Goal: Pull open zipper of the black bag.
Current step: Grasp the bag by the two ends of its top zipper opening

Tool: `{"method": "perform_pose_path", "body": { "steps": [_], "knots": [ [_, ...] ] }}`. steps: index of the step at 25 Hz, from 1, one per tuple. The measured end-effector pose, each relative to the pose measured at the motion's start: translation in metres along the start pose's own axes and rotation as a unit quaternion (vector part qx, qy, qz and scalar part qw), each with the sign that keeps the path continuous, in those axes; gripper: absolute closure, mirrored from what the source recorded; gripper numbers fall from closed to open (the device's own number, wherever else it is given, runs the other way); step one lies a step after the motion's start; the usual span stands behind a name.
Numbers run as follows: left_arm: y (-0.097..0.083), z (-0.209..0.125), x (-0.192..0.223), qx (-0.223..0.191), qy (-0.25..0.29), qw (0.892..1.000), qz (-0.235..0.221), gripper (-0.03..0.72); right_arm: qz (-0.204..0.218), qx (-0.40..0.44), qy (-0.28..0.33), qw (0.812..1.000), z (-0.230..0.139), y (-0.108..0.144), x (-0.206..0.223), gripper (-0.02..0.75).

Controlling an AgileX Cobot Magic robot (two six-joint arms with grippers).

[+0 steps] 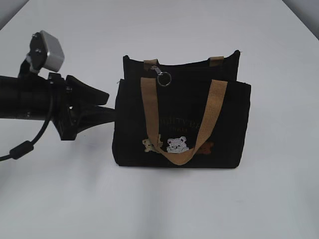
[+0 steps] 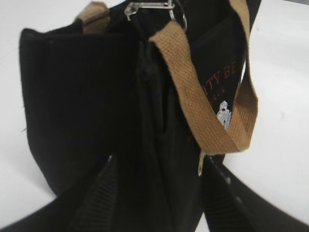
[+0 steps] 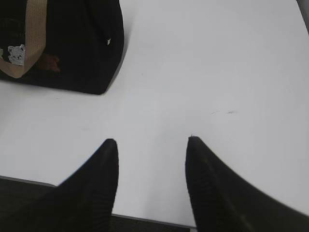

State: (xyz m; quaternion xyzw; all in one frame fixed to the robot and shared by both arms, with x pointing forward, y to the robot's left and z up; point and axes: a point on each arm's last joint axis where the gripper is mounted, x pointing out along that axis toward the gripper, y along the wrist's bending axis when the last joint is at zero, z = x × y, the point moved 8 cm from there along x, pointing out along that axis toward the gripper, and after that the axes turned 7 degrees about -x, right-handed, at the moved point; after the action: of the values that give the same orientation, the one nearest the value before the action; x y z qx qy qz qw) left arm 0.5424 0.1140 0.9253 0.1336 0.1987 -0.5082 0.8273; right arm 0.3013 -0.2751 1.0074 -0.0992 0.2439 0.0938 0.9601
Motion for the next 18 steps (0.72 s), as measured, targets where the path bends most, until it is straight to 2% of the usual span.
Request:
{"method": "perform_pose_path", "body": {
  "steps": [4,7,8,9,11,12,15,18],
  "knots": [
    [0.001,0.006,0.019,0.016,-0.001,1.000,-0.018,0.263,0.001,0.002,0.000,1.000,0.000,0.000,0.000,0.377],
    [0.006,0.010,0.032,0.022,-0.003,0.999,-0.024,0.267,0.030,0.004,-0.012,0.999,0.004,0.010,0.000,0.377],
    [0.008,0.010,0.036,0.023,-0.002,0.999,-0.024,0.286,0.050,-0.001,-0.016,0.999,0.007,0.017,0.000,0.377],
    [0.010,0.009,0.039,0.022,0.000,0.999,-0.025,0.345,0.075,-0.012,-0.014,0.997,0.010,0.024,0.002,0.377],
    [0.011,0.009,0.042,0.022,0.001,0.999,-0.025,0.550,0.126,-0.036,-0.020,0.991,0.024,0.036,0.008,0.377],
    [0.011,0.009,0.043,0.023,0.001,0.999,-0.026,0.603,0.151,-0.049,-0.034,0.987,0.037,0.041,0.012,0.377],
    [0.011,0.009,0.043,0.023,0.001,0.999,-0.025,0.617,0.199,-0.071,-0.092,0.973,0.081,0.047,0.031,0.377],
    [0.011,0.009,0.043,0.023,0.002,0.999,-0.025,0.617,0.219,-0.072,-0.131,0.964,0.116,0.043,0.062,0.377]
  ]
}}
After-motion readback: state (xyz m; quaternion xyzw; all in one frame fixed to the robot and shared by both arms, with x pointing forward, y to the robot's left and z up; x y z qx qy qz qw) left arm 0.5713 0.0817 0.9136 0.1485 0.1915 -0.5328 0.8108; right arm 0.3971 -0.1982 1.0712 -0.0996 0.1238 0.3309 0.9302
